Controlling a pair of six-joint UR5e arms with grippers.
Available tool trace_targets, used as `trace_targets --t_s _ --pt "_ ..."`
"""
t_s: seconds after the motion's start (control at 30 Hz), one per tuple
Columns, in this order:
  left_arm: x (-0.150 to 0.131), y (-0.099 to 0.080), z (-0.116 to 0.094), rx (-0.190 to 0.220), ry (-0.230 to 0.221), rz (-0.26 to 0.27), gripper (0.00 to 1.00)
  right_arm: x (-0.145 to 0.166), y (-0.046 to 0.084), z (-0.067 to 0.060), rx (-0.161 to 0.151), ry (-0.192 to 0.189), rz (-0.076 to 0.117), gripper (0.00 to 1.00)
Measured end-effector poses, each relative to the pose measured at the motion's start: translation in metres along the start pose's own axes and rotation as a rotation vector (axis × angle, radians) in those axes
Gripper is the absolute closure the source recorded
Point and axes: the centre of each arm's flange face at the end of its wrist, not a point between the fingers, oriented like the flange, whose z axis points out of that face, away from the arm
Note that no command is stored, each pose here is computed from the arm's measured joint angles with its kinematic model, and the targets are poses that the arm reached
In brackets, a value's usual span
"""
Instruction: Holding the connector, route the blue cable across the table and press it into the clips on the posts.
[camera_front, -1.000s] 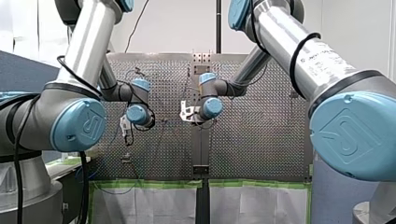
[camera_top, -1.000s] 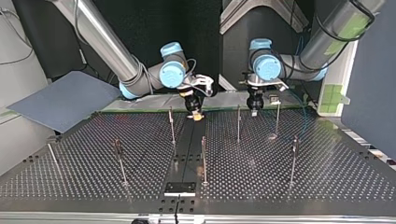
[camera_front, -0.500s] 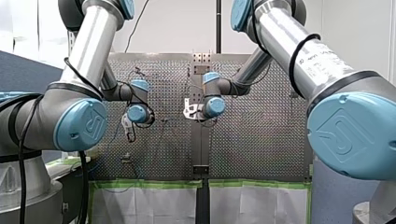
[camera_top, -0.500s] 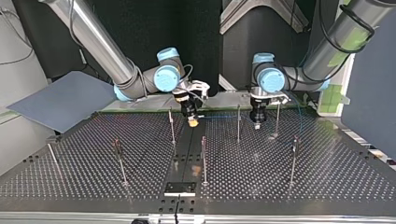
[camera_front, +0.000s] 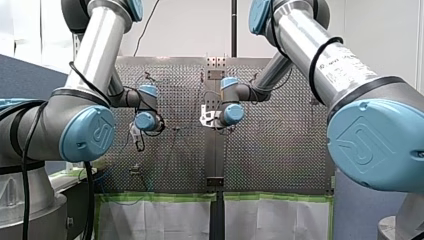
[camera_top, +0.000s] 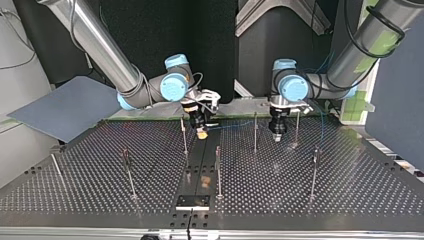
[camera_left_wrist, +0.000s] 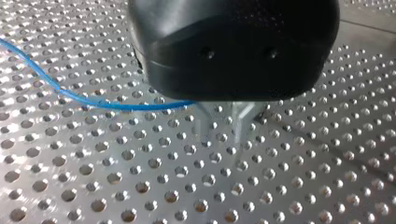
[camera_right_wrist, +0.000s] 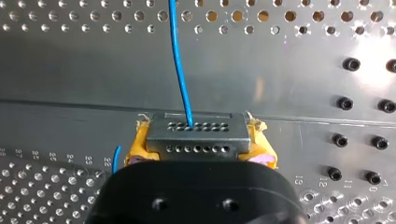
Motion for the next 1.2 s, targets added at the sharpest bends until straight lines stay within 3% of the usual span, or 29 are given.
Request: trace_targets --t_s 0.03,0.07,0.13,0.5,0.7,0.9,1.2 --pt "0.001 -0.001 -0.001 0.002 0.004 0.0 0.28 0.0 0.0 0.0 0.0 0.0 0.0 1.0" --pt "0.001 -0.001 -0.001 0.002 0.008 -0.001 0.28 0.0 0.0 0.0 0.0 0.0 0.0 1.0" --pt "0.002 -0.002 -0.002 0.001 0.019 0.001 0.0 0.0 0.0 0.0 0.0 -0.001 -0.001 1.0" --pt "0.009 -0.002 -0.011 -0.018 0.091 0.018 0.0 -0.001 -0.003 -0.001 0.006 -0.002 -0.002 1.0" --pt "0.014 -0.005 -0.021 -0.051 0.136 0.075 0.0 -0.001 -0.006 -0.002 0.011 -0.002 -0.007 1.0" --pt "0.016 -0.011 -0.043 -0.068 0.196 0.111 0.0 -0.001 -0.009 -0.002 0.016 -0.003 -0.013 1.0" --pt "-0.002 -0.027 -0.079 -0.041 0.189 0.102 0.0 -0.002 -0.012 -0.003 0.023 -0.005 -0.014 1.0"
